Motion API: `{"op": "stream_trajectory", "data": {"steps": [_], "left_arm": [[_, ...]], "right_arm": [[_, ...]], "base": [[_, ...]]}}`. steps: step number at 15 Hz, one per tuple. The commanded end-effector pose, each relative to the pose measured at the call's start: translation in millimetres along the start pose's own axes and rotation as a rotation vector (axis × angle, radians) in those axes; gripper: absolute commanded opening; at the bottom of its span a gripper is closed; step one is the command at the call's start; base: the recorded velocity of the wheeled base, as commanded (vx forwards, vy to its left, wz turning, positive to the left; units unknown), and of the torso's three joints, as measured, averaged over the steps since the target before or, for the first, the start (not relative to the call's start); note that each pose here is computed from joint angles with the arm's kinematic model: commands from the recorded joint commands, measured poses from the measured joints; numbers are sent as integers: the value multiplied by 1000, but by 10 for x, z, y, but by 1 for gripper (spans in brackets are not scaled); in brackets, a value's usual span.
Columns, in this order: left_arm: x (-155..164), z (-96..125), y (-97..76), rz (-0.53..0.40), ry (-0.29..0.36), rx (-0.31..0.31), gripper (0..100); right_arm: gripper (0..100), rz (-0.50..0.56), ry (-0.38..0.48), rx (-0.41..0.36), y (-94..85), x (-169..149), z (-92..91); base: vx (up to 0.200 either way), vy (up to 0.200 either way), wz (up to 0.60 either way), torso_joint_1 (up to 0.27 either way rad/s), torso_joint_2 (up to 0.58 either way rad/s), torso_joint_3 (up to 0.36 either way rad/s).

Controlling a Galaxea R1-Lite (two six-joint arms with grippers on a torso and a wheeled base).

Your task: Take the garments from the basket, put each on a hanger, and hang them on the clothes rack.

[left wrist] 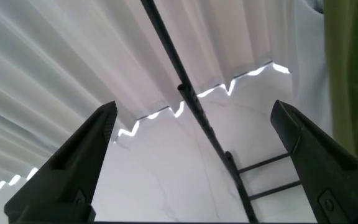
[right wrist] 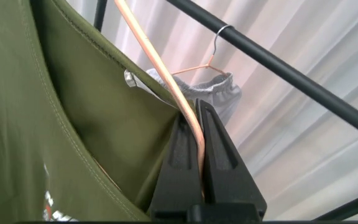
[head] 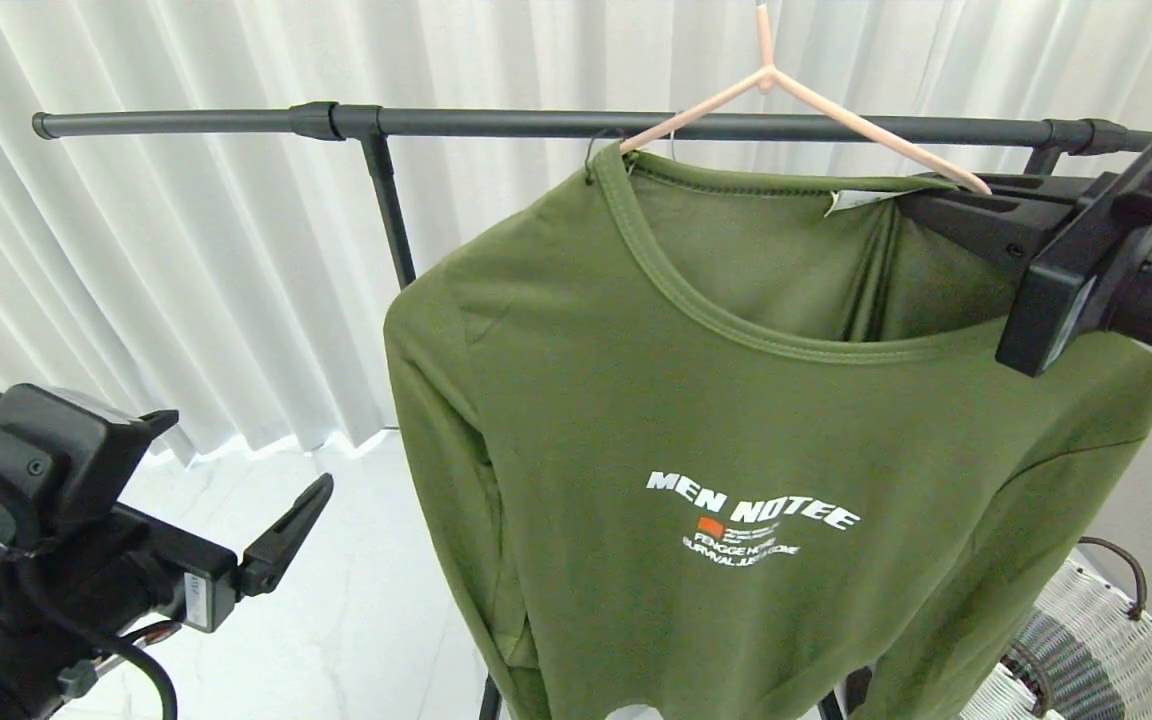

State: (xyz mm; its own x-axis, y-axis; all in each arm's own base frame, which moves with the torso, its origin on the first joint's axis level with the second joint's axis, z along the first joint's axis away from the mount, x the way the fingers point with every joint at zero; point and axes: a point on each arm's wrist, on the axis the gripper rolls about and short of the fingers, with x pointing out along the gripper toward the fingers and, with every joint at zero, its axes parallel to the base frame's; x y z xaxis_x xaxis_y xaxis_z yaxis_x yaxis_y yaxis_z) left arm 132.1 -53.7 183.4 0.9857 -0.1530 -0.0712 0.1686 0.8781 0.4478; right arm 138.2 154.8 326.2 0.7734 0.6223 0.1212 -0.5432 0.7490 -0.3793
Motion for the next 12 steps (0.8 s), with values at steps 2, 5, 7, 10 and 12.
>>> {"op": "stream_trajectory", "data": {"steps": [2,5,7,10,12], "left_arm": [[-79,32,46,33,-27,-10,100],[-46,67,67,79,-6,-7,100],[-25,103,89,124,32,-3,100],[-29,74,76,114,43,0,100],[5,65,60,97,49,3,100]], "right_arm": [[0,1,1,3,3,12,0],[0,-65,48,-3,-46,-12,-72],[0,-189,121,-13,-120,-107,-173],[0,-337,237,-36,-322,-432,-289],[0,-397,313,-51,-404,-750,-351]], "base": [[0,0,0,0,0,0],[0,0,0,0,0,0],[0,0,0,0,0,0],[0,0,0,0,0,0],[0,0,0,0,0,0]]}}
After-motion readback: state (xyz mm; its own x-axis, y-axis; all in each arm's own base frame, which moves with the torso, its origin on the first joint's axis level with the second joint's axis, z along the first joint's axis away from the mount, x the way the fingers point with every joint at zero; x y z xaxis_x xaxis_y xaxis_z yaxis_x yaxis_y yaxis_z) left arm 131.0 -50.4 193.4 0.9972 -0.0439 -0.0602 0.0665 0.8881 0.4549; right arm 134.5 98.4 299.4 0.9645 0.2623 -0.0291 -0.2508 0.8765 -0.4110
